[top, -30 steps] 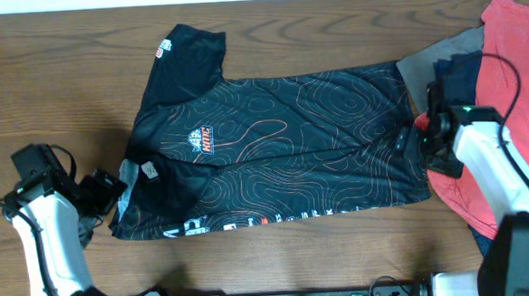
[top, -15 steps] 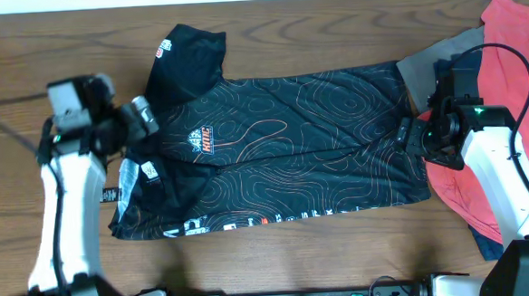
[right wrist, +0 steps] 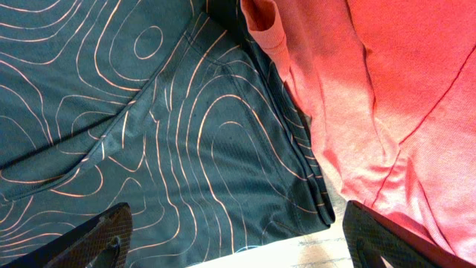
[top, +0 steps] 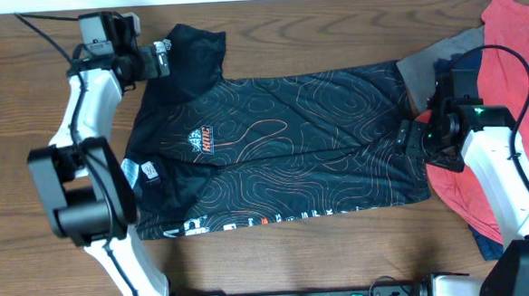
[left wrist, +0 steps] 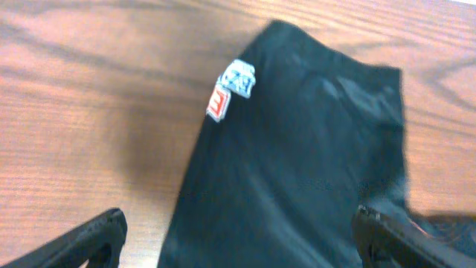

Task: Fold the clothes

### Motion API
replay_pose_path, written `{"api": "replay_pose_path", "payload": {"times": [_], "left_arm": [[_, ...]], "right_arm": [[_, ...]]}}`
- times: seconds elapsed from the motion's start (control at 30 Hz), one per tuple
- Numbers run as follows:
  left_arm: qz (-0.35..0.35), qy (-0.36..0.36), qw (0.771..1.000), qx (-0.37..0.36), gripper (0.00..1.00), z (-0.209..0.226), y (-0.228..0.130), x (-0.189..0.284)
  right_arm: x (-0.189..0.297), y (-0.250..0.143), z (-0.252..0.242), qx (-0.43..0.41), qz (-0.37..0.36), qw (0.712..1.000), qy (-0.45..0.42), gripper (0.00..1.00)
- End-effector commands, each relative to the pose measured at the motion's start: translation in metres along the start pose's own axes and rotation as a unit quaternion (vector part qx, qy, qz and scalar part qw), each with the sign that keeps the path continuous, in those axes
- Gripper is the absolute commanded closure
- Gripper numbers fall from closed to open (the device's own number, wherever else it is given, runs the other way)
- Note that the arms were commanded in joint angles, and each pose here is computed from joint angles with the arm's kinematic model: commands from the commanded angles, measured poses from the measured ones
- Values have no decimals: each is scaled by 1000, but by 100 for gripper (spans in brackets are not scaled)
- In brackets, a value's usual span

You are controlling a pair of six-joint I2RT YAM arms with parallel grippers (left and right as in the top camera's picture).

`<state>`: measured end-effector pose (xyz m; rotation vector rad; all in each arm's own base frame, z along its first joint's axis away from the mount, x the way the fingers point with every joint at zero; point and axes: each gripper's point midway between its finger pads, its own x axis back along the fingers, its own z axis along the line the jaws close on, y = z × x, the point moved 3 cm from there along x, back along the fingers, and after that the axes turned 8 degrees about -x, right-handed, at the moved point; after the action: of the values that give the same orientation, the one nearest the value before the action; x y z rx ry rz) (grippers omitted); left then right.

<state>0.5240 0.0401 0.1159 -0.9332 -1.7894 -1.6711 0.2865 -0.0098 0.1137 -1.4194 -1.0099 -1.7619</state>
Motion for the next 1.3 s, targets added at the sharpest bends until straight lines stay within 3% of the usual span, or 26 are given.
{"api": "replay_pose_path", "payload": {"times": [0.0,0.27,0.5,0.6,0.73,0.97,1.07,1.13,1.27], "left_arm": [[-12,0,1000,-17,2,7,-2,-32],[-24,0,999,-22,2,14,-20,-85],[5,-17,999,-33,0,-10,-37,-100],[14,-25,999,-40,5,-23,-40,-102],[37,-30,998,-43,20,-33,-50,-103],[66,-30,997,-38,73,-33,-63,-102],[83,-31,995,-34,81,-34,-70,-101],[90,-32,995,-33,92,-34,-73,-100],[94,-31,995,-12,94,-34,-70,-92]], "right_arm": [[6,4,-1,-4,-6,1000,7,12],[6,4,-1,-5,-7,1000,8,12],[6,8,1,-9,-15,1000,13,12],[6,8,1,-9,-16,1000,13,13],[6,8,1,-9,-15,1000,13,13],[6,8,1,-8,-16,1000,13,13],[6,8,1,-9,-17,1000,13,14],[6,9,2,-8,-19,1000,15,15],[5,11,5,-6,-22,999,23,21]]}}
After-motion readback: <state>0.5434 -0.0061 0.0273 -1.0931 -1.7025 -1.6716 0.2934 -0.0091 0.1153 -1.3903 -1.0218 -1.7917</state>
